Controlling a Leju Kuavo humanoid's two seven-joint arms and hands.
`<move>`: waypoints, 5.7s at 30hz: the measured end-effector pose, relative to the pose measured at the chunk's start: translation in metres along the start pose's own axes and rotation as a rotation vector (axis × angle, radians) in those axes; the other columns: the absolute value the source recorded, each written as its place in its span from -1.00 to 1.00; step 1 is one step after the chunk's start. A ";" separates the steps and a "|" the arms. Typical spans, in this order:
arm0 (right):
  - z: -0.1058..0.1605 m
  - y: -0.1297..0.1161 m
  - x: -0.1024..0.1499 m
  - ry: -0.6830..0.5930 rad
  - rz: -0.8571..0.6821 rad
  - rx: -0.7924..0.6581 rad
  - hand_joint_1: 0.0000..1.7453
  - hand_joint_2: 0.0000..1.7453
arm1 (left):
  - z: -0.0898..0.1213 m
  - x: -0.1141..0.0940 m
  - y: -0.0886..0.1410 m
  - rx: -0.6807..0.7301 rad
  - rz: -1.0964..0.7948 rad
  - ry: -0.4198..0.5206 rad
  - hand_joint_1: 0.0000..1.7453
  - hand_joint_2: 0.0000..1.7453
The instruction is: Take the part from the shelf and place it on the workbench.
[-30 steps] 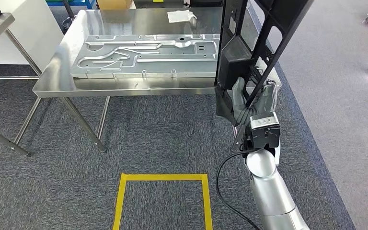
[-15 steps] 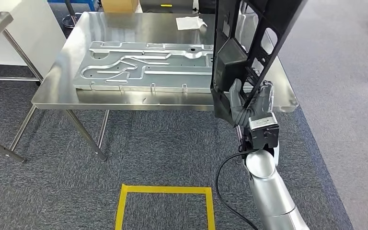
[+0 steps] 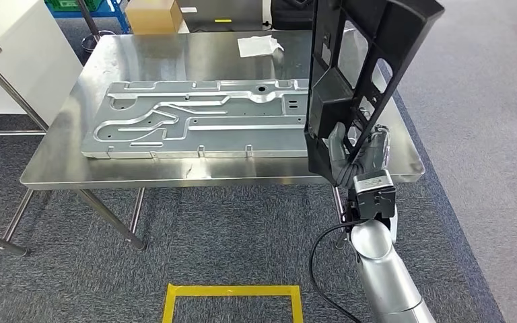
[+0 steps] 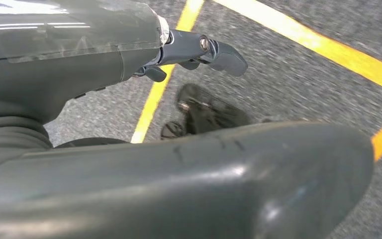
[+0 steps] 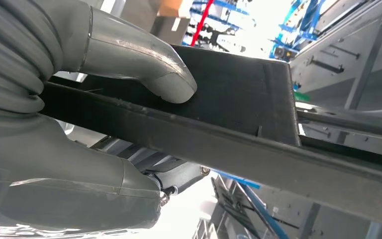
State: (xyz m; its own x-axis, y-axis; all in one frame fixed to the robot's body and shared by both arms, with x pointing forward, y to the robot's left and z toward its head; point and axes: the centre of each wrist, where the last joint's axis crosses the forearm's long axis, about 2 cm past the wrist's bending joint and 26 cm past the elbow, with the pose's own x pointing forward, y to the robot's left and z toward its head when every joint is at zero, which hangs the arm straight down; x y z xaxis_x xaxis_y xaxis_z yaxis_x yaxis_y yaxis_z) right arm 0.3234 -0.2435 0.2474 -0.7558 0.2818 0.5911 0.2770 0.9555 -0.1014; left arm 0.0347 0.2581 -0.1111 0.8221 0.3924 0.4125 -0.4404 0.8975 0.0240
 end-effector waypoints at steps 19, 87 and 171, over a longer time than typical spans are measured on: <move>0.021 -0.020 -0.003 0.027 0.085 -0.016 1.00 1.00 | -0.002 0.003 0.004 -0.021 -0.029 -0.008 -1.00 -1.00; 0.005 0.125 -0.076 0.269 0.641 0.704 1.00 1.00 | -0.002 0.008 -0.007 -0.060 -0.103 -0.042 -1.00 -1.00; 0.084 -0.049 0.058 0.046 -0.144 -0.031 -1.00 -1.00 | -0.001 0.004 -0.001 0.029 0.051 -0.025 -1.00 -1.00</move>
State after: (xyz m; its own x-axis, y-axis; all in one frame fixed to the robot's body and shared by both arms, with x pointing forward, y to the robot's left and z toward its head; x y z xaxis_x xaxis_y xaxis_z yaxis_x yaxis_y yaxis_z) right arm 0.2162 -0.2663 0.2190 -0.7611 0.1371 0.6339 0.1863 0.9824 0.0112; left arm 0.0388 0.2590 -0.1107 0.7893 0.4318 0.4364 -0.4920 0.8701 0.0290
